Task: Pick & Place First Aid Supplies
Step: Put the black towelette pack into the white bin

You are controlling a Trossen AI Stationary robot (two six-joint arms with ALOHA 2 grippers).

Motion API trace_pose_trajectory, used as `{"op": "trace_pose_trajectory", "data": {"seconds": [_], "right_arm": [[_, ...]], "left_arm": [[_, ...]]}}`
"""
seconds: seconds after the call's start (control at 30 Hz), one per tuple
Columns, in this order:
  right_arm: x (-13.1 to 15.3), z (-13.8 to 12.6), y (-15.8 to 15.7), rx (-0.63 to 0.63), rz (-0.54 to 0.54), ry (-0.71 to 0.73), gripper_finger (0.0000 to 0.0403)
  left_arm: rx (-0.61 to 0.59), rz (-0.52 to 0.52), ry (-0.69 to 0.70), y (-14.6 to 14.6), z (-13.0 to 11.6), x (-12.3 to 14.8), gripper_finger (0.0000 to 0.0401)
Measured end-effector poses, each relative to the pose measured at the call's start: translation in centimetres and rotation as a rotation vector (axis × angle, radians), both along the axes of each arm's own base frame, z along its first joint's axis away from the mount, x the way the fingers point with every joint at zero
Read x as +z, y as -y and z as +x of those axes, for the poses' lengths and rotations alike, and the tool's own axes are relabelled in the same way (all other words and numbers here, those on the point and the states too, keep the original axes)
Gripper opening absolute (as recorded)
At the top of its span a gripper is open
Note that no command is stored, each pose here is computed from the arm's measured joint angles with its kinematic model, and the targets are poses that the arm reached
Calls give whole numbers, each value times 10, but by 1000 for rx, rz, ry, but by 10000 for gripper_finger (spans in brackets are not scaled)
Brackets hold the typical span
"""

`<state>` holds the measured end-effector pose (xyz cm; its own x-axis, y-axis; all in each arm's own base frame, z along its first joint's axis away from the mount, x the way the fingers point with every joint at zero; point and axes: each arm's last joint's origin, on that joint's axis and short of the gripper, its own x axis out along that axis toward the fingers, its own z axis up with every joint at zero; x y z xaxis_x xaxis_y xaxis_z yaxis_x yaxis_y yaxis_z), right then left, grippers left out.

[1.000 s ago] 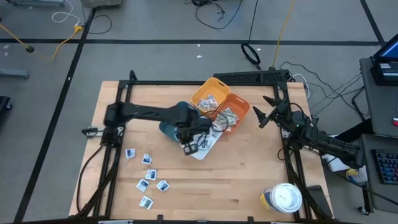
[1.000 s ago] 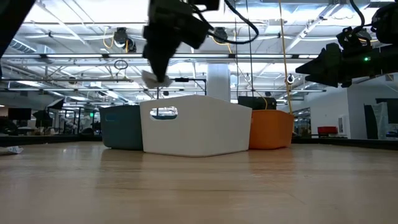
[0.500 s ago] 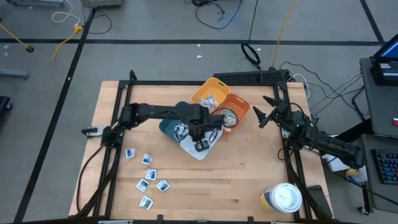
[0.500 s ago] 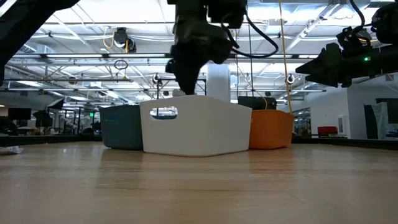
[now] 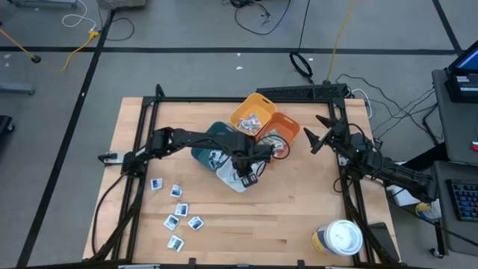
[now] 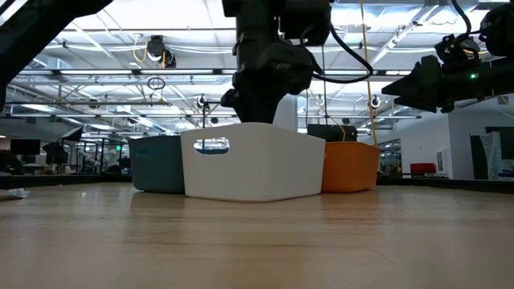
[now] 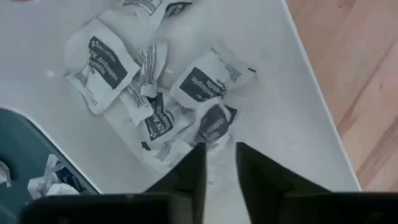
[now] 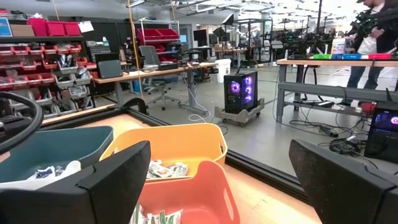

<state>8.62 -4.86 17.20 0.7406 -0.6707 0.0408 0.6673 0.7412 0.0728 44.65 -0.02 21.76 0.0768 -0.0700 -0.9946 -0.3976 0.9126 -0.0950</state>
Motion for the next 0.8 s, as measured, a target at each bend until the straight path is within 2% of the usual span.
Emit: {"op": "trace_pose_trajectory", "data": {"seconds": [0.27, 0.4, 0.57, 0.8], "right_arm": [[0, 0, 0, 0, 0, 0, 377], [0, 0, 0, 0, 0, 0, 377], [0, 0, 0, 0, 0, 0, 377], [0, 0, 0, 0, 0, 0, 377]], "left_arm": [[36, -13, -11, 0, -1, 0, 219], [15, -35, -9, 1, -1, 0, 268], [53, -34, 3, -2, -4, 10, 296], [172, -37, 8, -6, -19, 37, 300]]}}
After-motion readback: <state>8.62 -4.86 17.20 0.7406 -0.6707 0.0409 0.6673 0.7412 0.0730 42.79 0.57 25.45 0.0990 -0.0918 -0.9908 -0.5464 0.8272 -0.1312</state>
